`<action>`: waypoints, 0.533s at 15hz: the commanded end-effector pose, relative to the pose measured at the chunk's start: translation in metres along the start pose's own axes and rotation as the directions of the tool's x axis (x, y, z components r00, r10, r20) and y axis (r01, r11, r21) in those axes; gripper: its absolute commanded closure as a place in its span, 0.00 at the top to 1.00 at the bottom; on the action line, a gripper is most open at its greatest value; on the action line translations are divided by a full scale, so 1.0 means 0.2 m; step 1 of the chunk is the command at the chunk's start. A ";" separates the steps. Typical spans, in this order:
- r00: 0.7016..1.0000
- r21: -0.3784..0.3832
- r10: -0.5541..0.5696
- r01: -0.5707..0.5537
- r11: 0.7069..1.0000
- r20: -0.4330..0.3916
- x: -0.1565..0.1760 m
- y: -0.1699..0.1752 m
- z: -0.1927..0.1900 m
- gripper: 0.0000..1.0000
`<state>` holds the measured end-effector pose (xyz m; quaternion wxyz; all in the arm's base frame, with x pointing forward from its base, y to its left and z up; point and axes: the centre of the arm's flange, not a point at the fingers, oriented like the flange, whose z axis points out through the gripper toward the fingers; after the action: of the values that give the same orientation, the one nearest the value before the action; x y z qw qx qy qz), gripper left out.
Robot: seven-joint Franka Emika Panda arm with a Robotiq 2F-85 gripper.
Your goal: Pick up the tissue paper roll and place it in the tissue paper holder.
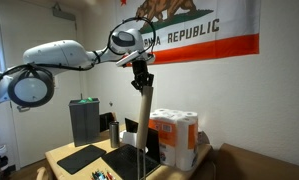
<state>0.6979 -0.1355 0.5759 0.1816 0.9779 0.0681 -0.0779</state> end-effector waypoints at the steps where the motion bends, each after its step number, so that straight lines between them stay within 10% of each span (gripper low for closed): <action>1: 0.998 -0.019 0.029 -0.030 0.999 -0.048 -0.27 -0.17 0.19 0.46; 8: 0.995 -0.039 0.048 -0.051 0.998 -0.083 -0.22 -0.20 0.18 0.98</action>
<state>0.7086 -0.1269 0.5716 0.1912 0.9781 0.0619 -0.0541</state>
